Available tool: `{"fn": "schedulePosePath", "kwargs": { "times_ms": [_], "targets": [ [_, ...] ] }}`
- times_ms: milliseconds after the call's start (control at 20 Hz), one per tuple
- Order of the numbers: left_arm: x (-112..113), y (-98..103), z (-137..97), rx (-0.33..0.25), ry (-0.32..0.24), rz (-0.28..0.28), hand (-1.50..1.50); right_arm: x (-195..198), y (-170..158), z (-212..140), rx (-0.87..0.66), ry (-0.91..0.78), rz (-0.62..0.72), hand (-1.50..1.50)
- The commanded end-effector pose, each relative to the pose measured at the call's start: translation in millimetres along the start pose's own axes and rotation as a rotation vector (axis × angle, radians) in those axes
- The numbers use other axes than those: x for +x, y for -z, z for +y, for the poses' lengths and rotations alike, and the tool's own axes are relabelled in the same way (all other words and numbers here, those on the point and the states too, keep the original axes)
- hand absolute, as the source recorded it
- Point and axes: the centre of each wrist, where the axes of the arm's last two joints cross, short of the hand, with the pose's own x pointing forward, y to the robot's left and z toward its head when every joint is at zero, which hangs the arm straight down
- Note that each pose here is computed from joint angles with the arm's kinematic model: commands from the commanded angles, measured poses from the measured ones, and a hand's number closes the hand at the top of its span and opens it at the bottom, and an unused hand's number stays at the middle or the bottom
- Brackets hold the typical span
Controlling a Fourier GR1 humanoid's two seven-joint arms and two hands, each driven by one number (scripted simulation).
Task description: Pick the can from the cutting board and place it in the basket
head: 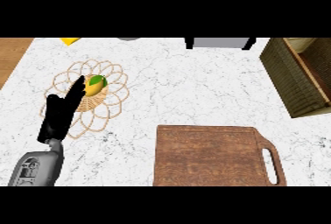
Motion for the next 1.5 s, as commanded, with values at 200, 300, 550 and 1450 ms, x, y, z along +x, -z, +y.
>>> {"fn": "schedulePosePath", "kwargs": {
  "times_ms": [200, 300, 550, 1450],
  "targets": [
    [-6, 1, -12, 0.015, 0.007, 0.021, 0.0, -60, 16, 35, 0.047, 0.059, -0.086, 1.5],
    [4, 0, 14, -0.017, 0.002, 0.001, 0.0, -75, 23, 34, 0.065, 0.024, -0.055, 1.5],
    [7, 8, 3, -0.005, 0.009, -0.001, 0.0, -84, 28, 50, 0.099, 0.004, -0.054, 1.5],
    [-1, 13, 4, -0.009, 0.0, -0.016, 0.0, -132, 27, 96, -0.051, 0.48, 0.025, -1.5]
  ]
}}
